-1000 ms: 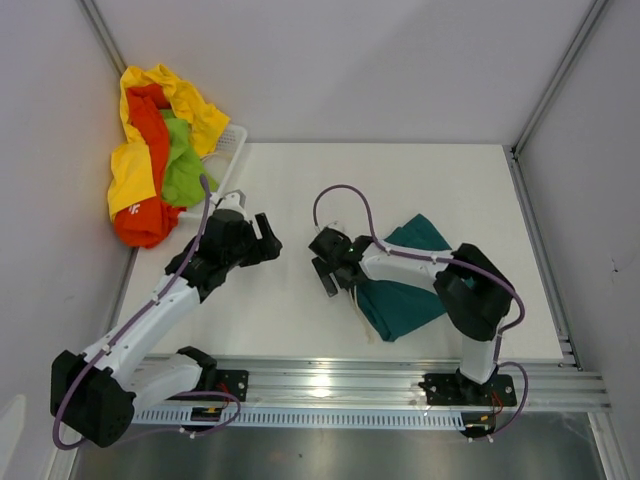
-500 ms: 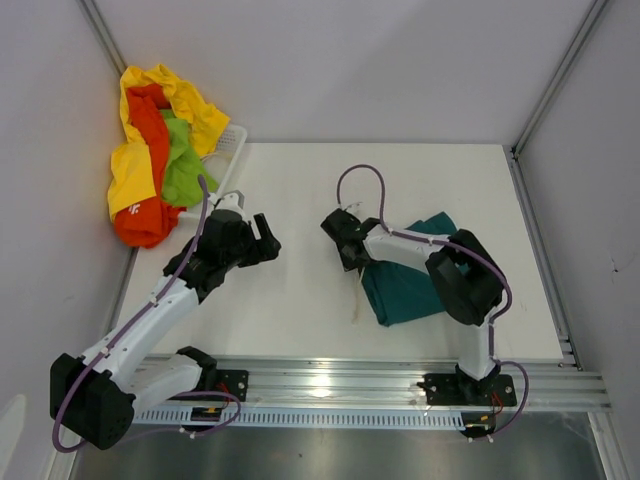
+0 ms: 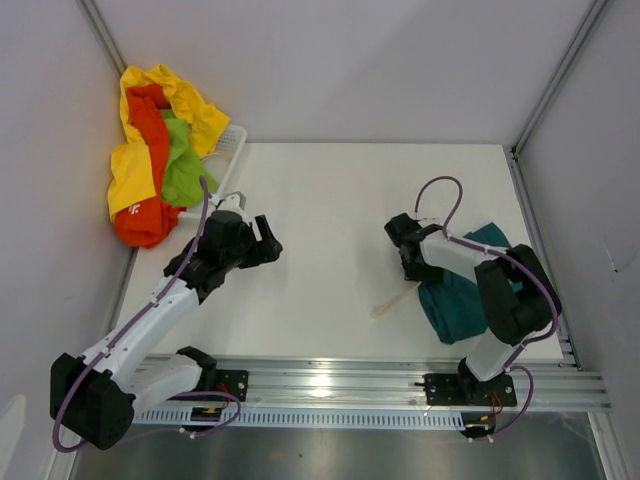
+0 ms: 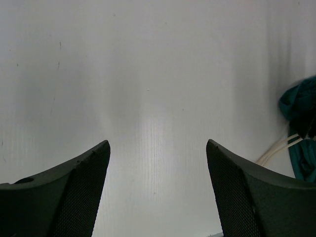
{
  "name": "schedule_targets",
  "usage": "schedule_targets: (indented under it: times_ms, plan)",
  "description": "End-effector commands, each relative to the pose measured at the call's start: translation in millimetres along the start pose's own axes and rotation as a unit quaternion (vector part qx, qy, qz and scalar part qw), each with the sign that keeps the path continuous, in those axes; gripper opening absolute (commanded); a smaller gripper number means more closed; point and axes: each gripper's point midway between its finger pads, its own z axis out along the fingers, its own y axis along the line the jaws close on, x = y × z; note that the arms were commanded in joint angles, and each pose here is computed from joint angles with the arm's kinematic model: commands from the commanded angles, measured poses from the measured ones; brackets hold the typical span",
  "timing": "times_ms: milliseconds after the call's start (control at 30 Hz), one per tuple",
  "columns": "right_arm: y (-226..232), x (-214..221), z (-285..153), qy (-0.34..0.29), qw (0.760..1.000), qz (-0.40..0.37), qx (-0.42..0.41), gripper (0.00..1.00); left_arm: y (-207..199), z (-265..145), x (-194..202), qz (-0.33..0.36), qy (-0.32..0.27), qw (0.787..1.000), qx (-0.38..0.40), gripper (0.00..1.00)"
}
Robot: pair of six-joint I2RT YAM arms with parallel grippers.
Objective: Fold and stack the shorts
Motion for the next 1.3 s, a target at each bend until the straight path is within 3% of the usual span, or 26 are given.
schedule_targets:
  times_ms: [0, 267, 367, 600, 733, 900, 967, 1033, 1200, 1267]
  plan:
    - [-41.9, 24.2, 5.1, 0.05, 0.998, 0.032, 0.039, 0.52, -5.7, 0.1, -4.3, 0.01, -0.007, 1.0, 0.02, 0.81]
    - [-72.7, 11.6, 15.6, 0.074, 0.99, 0.097, 0.067, 0.5, -10.6, -5.4, -9.0, 0.019, -0.01, 0.999, 0.031, 0.8]
    - [-68.8, 0.0, 25.1, 0.074, 0.988, 0.113, 0.068, 0.41, -13.0, -5.3, -9.3, 0.02, -0.008, 0.999, 0.036, 0.81]
    - [-70.9, -30.1, 48.4, 0.073, 0.985, 0.146, 0.064, 0.41, -11.2, -8.3, -6.2, 0.022, -0.008, 0.999, 0.036, 0.8]
    - [-60.9, -40.6, 40.8, 0.055, 0.988, 0.129, 0.065, 0.52, -9.6, -7.5, -3.2, 0.021, -0.005, 0.999, 0.035, 0.81]
    - [-88.4, -54.0, 39.7, 0.06, 0.984, 0.143, 0.082, 0.55, -11.7, -12.7, -7.2, 0.022, -0.006, 0.999, 0.036, 0.81]
    - [-94.7, -59.8, 33.7, 0.053, 0.985, 0.144, 0.078, 0.68, -11.4, -15.8, -10.7, 0.021, -0.012, 0.999, 0.033, 0.82]
    - [-91.7, -67.3, 21.9, 0.04, 0.987, 0.143, 0.059, 0.99, -11.1, -16.7, -11.8, 0.02, -0.013, 0.999, 0.03, 0.82]
    - [-68.4, -98.8, -40.4, -0.022, 0.992, 0.123, -0.022, 0.99, -14.0, -22.8, -18.0, 0.016, -0.018, 0.999, 0.031, 0.89]
    - [-39.7, -112.9, -85.1, -0.066, 0.986, 0.099, -0.117, 1.0, -11.7, -25.4, -20.7, 0.013, -0.022, 0.999, 0.024, 0.93]
